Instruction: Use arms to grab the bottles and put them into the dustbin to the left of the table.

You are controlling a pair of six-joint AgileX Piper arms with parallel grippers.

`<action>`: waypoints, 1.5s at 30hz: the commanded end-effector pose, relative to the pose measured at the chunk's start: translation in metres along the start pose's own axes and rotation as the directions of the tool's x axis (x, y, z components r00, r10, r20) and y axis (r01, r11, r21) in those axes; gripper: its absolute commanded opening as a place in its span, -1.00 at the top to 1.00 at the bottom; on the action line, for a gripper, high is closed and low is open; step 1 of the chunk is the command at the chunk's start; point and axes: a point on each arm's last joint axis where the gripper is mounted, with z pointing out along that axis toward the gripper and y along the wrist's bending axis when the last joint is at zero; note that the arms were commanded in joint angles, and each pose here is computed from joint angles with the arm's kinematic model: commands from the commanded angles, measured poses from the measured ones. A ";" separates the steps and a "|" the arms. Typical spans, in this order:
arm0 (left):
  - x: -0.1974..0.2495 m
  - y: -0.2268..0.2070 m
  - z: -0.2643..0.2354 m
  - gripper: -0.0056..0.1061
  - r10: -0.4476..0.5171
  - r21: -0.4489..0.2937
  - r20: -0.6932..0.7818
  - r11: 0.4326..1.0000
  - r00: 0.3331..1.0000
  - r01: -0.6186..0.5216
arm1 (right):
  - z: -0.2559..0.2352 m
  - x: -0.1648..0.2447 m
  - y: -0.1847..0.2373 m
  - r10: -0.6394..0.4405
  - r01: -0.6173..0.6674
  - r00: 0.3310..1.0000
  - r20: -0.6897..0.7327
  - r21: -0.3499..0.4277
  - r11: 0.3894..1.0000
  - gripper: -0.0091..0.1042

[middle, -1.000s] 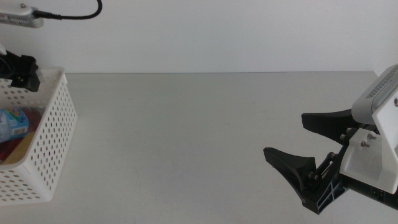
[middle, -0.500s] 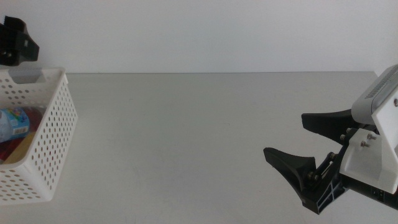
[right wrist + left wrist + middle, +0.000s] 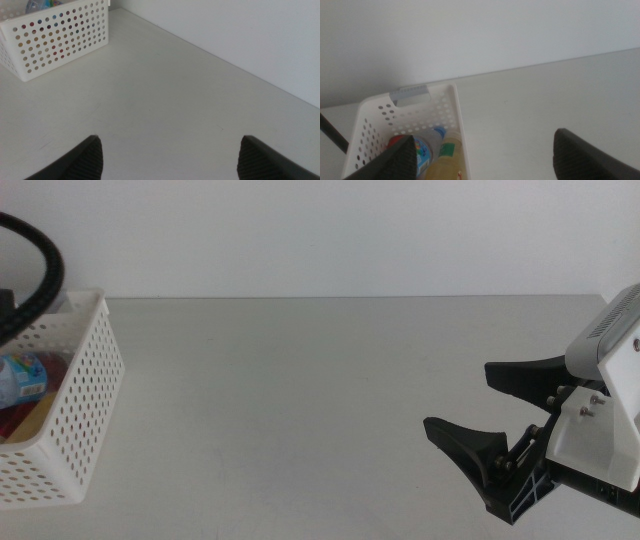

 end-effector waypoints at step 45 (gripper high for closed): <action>0.171 -0.017 -0.016 -0.77 -0.145 0.056 0.363 0.989 0.920 0.134 | -0.130 0.108 -0.020 -0.016 -0.178 0.955 0.296 0.618 0.766 -0.65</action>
